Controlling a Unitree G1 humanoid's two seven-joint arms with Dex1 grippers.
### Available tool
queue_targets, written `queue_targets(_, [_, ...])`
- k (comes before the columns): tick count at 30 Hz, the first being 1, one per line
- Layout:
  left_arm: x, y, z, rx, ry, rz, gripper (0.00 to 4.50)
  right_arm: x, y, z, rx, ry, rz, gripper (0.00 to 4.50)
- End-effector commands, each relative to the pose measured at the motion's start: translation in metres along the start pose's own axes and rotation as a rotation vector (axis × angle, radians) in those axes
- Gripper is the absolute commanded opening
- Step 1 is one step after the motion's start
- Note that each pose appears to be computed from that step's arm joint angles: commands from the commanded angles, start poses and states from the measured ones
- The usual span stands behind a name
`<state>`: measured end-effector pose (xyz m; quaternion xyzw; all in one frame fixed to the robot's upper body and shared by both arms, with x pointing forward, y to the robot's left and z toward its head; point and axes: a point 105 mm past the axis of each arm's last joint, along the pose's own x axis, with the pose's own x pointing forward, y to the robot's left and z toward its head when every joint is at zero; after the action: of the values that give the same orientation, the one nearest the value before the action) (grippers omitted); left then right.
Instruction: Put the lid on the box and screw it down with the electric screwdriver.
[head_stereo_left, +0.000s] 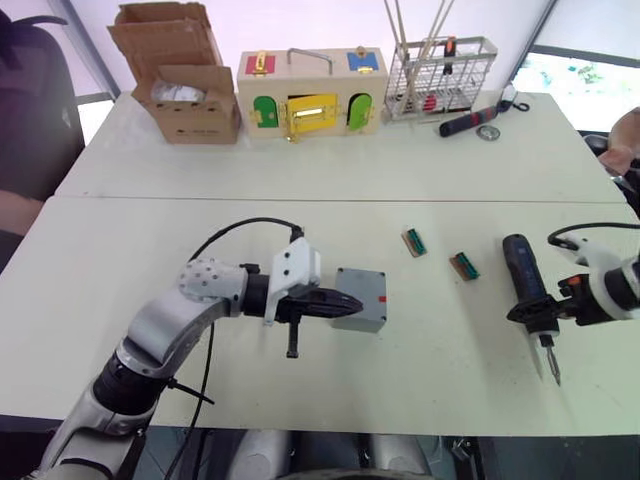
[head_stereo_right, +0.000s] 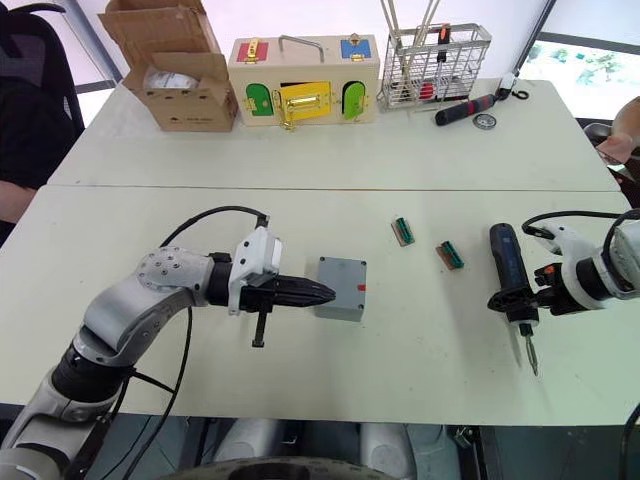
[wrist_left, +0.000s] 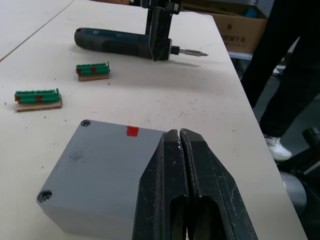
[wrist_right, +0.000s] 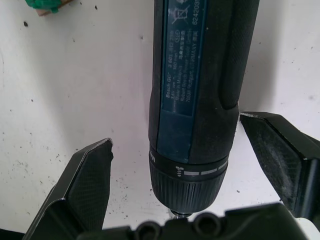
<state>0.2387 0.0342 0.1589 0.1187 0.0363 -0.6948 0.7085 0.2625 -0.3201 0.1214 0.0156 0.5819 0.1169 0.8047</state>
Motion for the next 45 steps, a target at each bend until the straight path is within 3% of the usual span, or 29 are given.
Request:
queue_targets(1, [0.003,-0.005,0.013,0.037,-0.030,-0.021,0.00,0.013,-0.003,0.004,-0.009,0.001,-0.025,4.48])
queue_targets(3, [0.004,-0.004,0.013,0.033,-0.033,-0.020,0.00,0.018,-0.004,0.006,-0.018,0.002,-0.039,4.48])
queue_targets(4, [0.004,-0.003,0.013,0.031,-0.033,-0.020,0.00,0.020,-0.006,0.006,-0.030,0.004,-0.053,3.97])
queue_targets(6, [0.004,-0.004,0.013,0.028,-0.034,-0.018,0.00,0.023,-0.008,0.004,-0.044,0.013,-0.068,3.38])
queue_targets(12, [0.004,-0.004,0.013,0.020,-0.041,-0.008,0.00,0.027,-0.009,0.000,-0.039,0.032,-0.068,1.94])
queue_targets(17, [0.004,-0.001,0.014,0.014,-0.048,-0.001,0.00,0.030,-0.007,-0.001,-0.036,0.035,-0.060,1.93])
queue_targets(21, [0.001,0.003,0.013,0.012,-0.049,0.005,0.00,0.023,-0.009,0.011,0.007,-0.038,-0.058,1.93])
queue_targets(26, [-0.008,0.017,0.015,0.007,-0.055,0.016,0.00,-0.025,0.003,0.063,0.175,-0.333,0.068,1.93])
queue_targets(29, [-0.013,0.030,0.019,0.005,-0.060,0.008,0.00,-0.096,0.023,0.103,0.231,-0.714,0.299,1.93])
queue_targets(32, [-0.017,0.038,0.022,0.006,-0.056,-0.016,0.00,-0.139,0.055,0.114,0.126,-1.040,0.467,1.93])
queue_targets(34, [-0.019,0.043,0.022,0.004,-0.052,-0.026,0.00,-0.146,0.078,0.112,0.055,-1.180,0.487,1.93])
queue_targets(38, [-0.017,0.051,0.020,0.011,-0.013,-0.056,0.00,-0.128,0.143,0.093,-0.038,-1.465,0.418,1.93])
queue_targets(41, [-0.017,0.053,0.016,0.013,0.009,-0.067,0.00,-0.113,0.172,0.086,-0.111,-1.510,0.357,1.93])
queue_targets(45, [-0.014,0.049,0.008,0.019,0.044,-0.086,0.00,-0.097,0.194,0.075,-0.176,-1.535,0.396,1.93])
